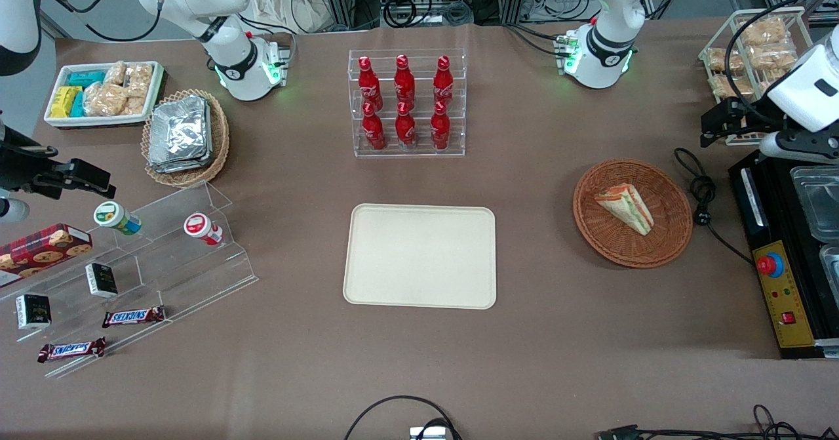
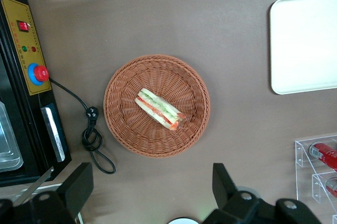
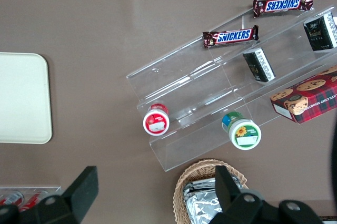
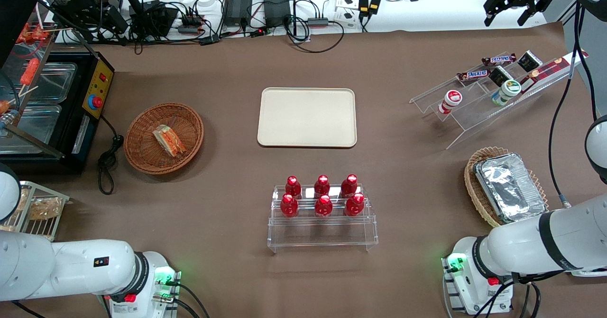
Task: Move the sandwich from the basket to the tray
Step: 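Move the left gripper over the wrapped sandwich in the wicker basket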
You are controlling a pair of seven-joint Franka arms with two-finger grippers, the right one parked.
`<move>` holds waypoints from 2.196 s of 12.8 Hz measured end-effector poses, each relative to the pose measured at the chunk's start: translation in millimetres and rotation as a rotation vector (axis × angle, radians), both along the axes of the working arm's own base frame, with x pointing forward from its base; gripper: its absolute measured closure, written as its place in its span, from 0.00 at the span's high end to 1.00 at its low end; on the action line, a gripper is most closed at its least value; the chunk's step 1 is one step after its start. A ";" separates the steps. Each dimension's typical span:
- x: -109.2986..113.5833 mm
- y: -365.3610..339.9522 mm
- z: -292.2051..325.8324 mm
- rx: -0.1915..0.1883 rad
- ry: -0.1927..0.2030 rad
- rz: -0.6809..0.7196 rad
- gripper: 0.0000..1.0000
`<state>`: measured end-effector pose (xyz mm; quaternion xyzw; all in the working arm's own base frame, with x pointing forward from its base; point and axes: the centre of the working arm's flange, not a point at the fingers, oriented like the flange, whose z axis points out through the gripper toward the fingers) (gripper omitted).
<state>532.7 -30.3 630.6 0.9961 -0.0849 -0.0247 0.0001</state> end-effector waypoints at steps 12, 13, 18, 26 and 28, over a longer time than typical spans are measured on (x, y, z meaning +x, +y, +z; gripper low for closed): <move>9.1 -2.9 -56.1 0.021 0.043 0.261 1.00; 9.7 -5.4 -71.1 0.024 0.043 0.291 1.00; -7.0 -8.1 -133.1 0.032 0.011 0.386 1.00; -43.6 -7.9 -228.7 0.057 -0.026 0.574 1.00; -54.2 -6.9 -255.2 0.052 -0.039 0.598 1.00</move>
